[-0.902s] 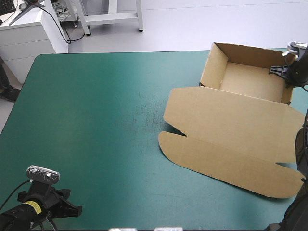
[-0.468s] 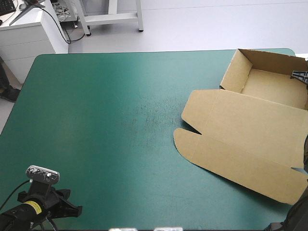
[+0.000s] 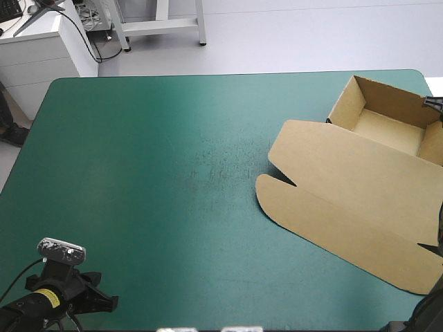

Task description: Fold the box

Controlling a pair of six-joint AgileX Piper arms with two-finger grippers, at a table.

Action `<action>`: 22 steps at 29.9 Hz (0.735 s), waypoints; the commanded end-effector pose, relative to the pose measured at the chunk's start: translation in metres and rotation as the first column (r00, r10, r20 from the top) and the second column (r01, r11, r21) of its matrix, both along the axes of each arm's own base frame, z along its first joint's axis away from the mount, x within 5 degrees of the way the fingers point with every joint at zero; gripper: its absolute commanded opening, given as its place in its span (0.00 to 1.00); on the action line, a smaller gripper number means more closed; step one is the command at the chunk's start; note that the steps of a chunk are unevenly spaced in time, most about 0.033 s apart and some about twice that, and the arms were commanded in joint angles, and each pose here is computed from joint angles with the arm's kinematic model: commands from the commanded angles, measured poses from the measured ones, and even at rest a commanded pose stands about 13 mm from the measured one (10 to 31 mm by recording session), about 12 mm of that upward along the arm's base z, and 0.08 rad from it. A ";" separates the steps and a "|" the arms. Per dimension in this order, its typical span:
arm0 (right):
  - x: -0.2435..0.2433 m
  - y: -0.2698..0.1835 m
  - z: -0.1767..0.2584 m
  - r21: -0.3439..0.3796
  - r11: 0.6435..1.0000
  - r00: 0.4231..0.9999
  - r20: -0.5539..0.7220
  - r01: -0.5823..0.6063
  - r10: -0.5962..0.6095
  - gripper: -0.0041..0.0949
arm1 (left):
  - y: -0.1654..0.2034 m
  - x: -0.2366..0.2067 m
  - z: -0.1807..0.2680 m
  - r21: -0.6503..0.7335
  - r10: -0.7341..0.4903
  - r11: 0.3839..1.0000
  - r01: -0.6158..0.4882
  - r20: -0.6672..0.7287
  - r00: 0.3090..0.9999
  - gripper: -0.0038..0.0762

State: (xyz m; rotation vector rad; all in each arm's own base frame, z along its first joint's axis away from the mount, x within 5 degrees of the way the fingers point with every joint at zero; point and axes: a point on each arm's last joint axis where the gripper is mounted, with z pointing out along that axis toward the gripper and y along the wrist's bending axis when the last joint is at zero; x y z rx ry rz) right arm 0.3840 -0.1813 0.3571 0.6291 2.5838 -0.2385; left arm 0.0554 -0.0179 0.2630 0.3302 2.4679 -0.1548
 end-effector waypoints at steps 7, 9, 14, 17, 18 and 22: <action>-0.060 0.038 0.102 -0.056 0.992 0.957 0.261 -0.115 0.126 0.28 | -0.002 0.004 0.009 -0.025 -0.001 1.000 0.002 0.055 0.998 0.04; -0.074 0.052 0.116 -0.025 0.988 0.935 0.319 -0.154 0.154 0.15 | -0.002 0.004 0.009 -0.025 -0.001 1.000 0.002 0.055 0.998 0.04; -0.116 0.077 0.121 -0.009 0.977 0.919 0.336 -0.215 0.205 0.04 | -0.002 0.004 0.009 -0.027 -0.001 1.000 0.002 0.055 0.999 0.04; -0.145 0.090 0.116 0.000 0.976 0.925 0.321 -0.216 0.205 0.04 | -0.002 0.004 0.009 -0.027 -0.001 1.000 0.002 0.055 0.999 0.04; -0.155 0.095 0.113 0.004 0.976 0.926 0.317 -0.216 0.204 0.04 | -0.002 0.004 0.009 -0.027 -0.001 1.000 0.002 0.055 0.999 0.04; -0.196 0.115 0.103 0.006 0.975 0.921 0.327 -0.224 0.209 0.04 | -0.002 0.004 0.009 -0.027 -0.001 1.000 0.002 0.056 0.998 0.04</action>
